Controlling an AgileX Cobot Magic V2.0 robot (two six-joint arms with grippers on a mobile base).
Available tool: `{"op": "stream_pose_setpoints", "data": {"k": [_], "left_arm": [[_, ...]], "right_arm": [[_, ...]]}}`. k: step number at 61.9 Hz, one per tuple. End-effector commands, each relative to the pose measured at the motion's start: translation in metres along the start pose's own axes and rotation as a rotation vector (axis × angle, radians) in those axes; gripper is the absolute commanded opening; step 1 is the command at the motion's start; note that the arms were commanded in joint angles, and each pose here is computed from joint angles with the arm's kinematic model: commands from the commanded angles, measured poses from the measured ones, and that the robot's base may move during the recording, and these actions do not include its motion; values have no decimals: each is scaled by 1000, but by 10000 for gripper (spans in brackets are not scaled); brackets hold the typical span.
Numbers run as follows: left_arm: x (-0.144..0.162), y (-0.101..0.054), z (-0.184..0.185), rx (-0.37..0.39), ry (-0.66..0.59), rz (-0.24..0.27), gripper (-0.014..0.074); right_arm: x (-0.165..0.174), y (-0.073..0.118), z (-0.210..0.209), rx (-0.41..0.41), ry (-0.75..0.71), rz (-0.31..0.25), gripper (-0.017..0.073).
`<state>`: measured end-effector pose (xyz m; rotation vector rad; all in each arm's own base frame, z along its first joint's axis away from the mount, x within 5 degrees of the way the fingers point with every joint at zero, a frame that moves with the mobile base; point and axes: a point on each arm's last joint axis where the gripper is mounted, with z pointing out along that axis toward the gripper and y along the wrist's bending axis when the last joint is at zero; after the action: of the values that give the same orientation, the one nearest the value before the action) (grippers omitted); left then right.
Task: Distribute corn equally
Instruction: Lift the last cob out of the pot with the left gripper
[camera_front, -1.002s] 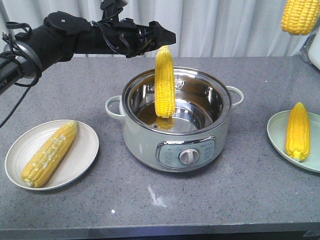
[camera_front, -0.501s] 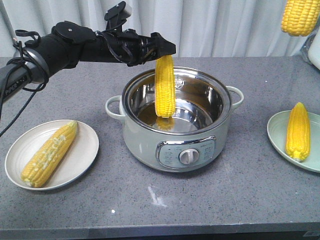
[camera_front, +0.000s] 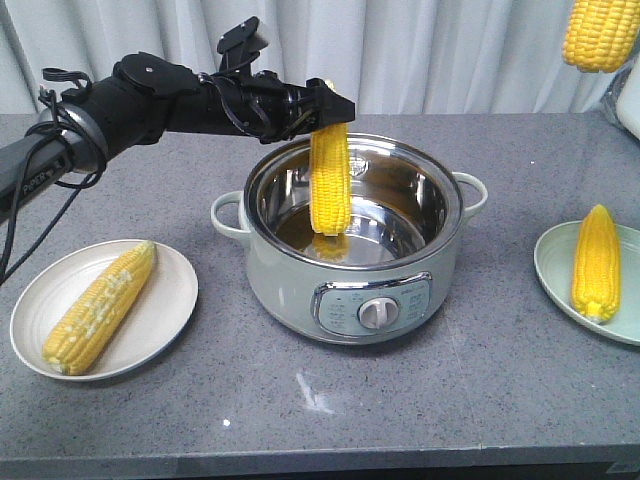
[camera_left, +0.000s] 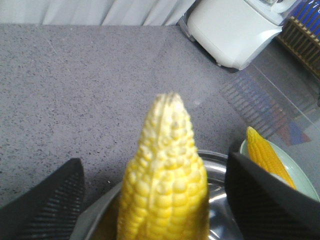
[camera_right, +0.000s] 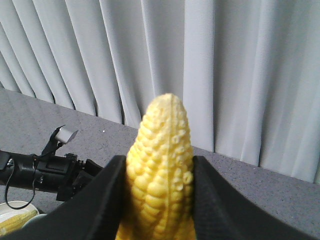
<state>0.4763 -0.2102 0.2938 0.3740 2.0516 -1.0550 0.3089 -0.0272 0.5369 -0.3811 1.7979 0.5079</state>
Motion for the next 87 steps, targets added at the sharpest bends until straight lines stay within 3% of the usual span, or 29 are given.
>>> {"op": "stream_pose_setpoints", "data": {"k": [1, 17, 23, 34, 44, 50, 59, 67, 78, 87], "left_arm": [[-27, -34, -21, 47, -101, 35, 491], [-27, -36, -22, 50, -95, 42, 129], [-30, -43, -25, 84, -85, 49, -9], [-51, -71, -42, 180, -91, 125, -8], [-71, -101, -70, 261, -82, 159, -8], [-79, -114, -88, 272, -47, 195, -8], [-81, -125, -116, 221, 75, 235, -8], [-90, -138, -138, 130, 40, 184, -8], [-95, -161, -166, 109, -7, 193, -8], [-99, -179, -196, 37, -58, 214, -8]], "right_arm": [[-16, 13, -15, 7, -105, -23, -2], [-16, 13, -15, 7, -105, -23, -2], [-16, 13, -15, 5, -101, -22, -2], [-16, 13, -15, 1, -97, -22, -2], [-14, 16, -15, -25, -77, -14, -2], [-11, 18, -15, -56, -52, -5, -2], [-9, 25, -15, -132, -24, 9, -2], [-8, 31, -15, -187, -13, 29, -2], [-9, 48, -5, -255, 2, 60, -2], [-6, 75, 10, -337, 44, 38, -2]]}}
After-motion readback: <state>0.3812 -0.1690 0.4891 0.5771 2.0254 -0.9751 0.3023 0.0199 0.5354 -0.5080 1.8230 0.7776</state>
